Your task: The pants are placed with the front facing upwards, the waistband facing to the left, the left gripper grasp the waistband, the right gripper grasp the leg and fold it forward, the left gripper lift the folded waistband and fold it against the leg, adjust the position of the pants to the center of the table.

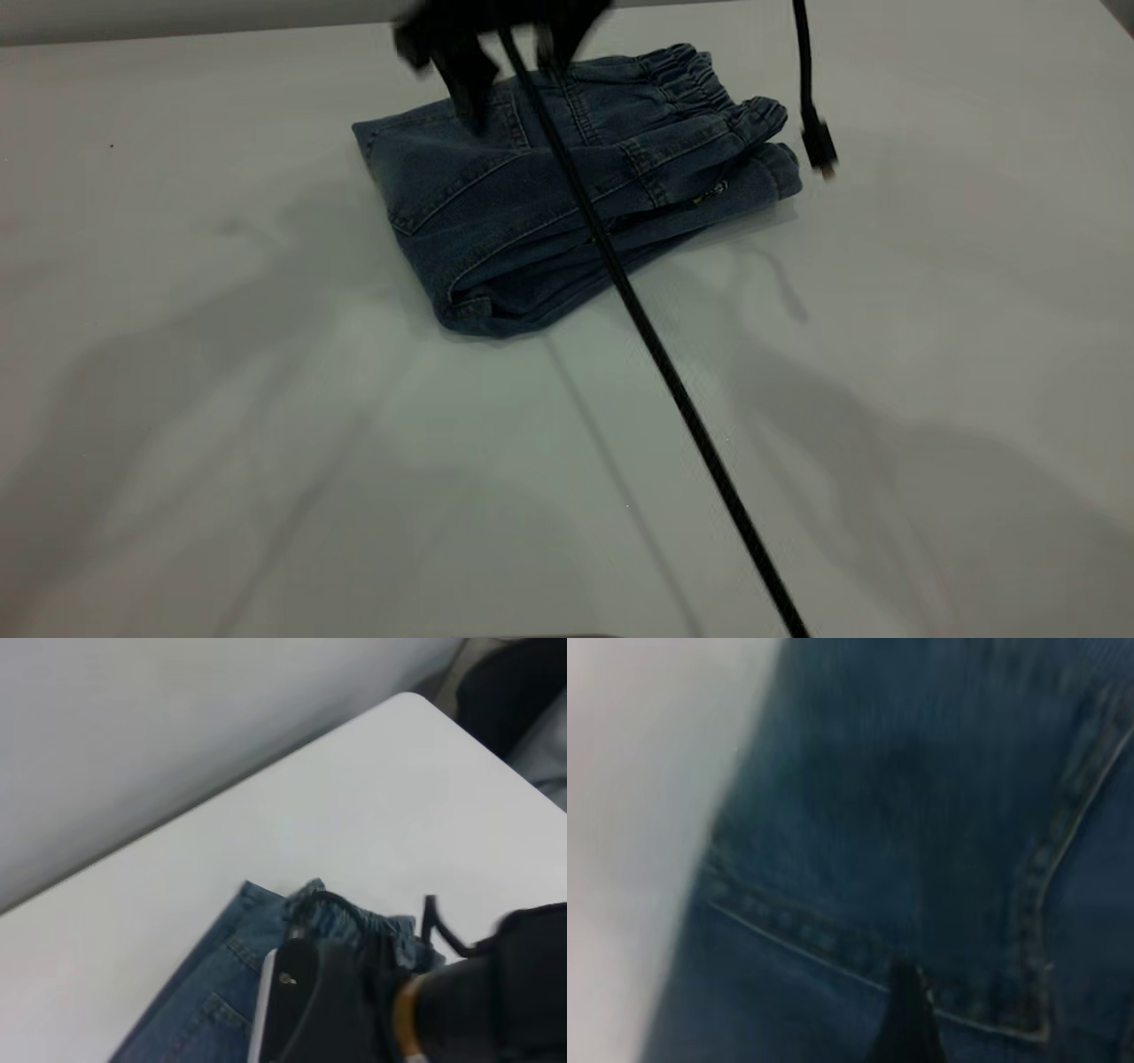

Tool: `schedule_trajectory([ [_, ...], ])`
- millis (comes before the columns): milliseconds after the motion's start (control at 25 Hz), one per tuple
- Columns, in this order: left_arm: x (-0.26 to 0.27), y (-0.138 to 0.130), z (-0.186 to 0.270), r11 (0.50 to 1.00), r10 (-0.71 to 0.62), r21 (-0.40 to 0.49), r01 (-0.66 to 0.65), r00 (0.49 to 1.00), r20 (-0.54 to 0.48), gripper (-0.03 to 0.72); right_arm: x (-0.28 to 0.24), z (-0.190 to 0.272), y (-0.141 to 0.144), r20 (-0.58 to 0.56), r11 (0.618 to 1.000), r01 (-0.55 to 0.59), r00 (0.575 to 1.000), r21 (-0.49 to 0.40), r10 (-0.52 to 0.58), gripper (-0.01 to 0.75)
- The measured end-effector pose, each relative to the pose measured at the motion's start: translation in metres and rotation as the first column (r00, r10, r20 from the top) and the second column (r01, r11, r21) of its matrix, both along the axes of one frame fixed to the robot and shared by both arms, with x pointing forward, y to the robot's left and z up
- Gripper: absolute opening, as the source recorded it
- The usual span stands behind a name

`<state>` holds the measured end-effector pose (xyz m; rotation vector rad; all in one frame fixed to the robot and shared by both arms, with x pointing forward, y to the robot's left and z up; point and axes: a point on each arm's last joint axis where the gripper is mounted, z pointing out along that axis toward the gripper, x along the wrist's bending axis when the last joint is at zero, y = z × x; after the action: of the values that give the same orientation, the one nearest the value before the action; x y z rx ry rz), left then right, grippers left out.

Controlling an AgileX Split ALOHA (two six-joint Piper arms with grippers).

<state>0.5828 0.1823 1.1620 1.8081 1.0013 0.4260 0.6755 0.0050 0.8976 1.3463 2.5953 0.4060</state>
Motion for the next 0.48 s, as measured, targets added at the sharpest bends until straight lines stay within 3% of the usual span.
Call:
schedule_trajectory([
  [200,-0.004,-0.002,-0.003,0.999,-0.035,0.004,0.035,0.999,-0.039,0.580,0.001,-0.038,-0.011,-0.053,0.992,0.045,0.997,-0.118,-0.052,0.493],
  [480,-0.005,-0.003,-0.004,0.999,-0.052,0.009,0.052,0.997,-0.057,0.580,-0.004,-0.051,-0.011,-0.138,0.986,0.127,0.980,-0.103,-0.141,0.491],
])
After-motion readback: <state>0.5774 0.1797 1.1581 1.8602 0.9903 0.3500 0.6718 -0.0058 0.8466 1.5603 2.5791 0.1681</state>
